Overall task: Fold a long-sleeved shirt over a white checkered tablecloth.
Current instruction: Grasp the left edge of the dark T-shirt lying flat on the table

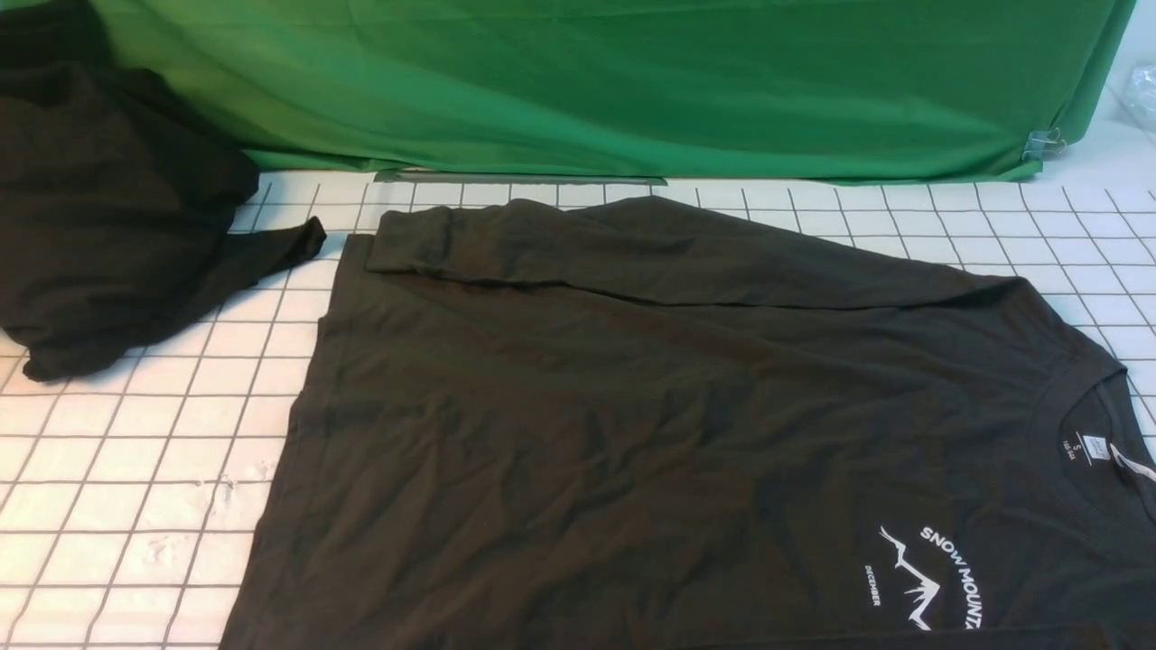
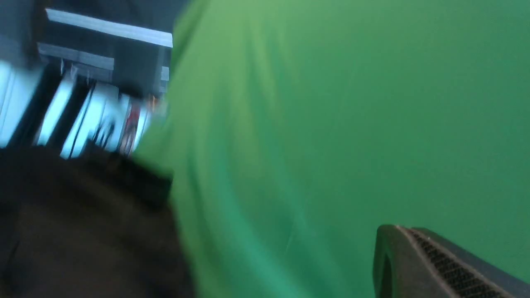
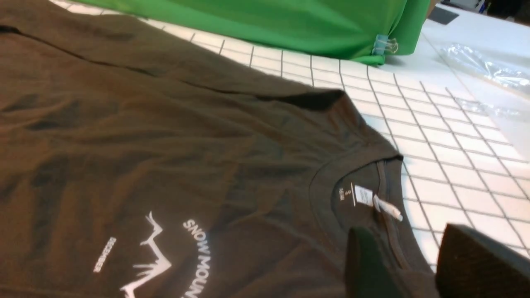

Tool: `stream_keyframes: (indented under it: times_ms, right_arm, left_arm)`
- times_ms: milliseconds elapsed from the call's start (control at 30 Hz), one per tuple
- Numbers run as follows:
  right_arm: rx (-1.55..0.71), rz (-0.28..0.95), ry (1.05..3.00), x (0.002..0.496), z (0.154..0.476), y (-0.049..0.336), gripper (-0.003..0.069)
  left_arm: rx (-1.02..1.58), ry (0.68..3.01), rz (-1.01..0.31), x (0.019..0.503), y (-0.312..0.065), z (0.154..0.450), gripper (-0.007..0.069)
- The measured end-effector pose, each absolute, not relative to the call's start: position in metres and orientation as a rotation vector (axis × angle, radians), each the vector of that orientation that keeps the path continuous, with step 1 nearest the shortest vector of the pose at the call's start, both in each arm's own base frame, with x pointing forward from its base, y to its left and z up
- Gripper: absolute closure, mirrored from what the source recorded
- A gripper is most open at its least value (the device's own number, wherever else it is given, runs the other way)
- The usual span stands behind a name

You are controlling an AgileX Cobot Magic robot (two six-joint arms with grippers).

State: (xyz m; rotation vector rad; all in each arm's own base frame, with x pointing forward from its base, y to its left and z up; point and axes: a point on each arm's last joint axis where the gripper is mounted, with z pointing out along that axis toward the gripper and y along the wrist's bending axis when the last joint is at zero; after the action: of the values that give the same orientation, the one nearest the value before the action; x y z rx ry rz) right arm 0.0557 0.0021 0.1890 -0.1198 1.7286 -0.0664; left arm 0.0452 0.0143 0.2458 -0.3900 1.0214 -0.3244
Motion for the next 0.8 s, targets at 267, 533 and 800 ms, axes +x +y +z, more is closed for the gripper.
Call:
stream_keyframes:
  times_ms: [267,533,800]
  right_arm:
    - [0.243,0.285,1.539,0.057,0.205,0.002,0.0417]
    - [0.553,0.575,1.242,0.054,0.225,-0.007,0.0417]
    - [0.544,0.615,1.274,0.053,0.232,-0.004,0.0524]
  left_arm:
    - [-0.436,0.744,-0.54,0.022,0.016,0.316,0.0604]
    - [-0.309,1.647,-0.365,0.088,-0.005,0.383,0.0604]
    - [-0.095,2.593,-0.465,0.181,-0.026,0.286,0.0604]
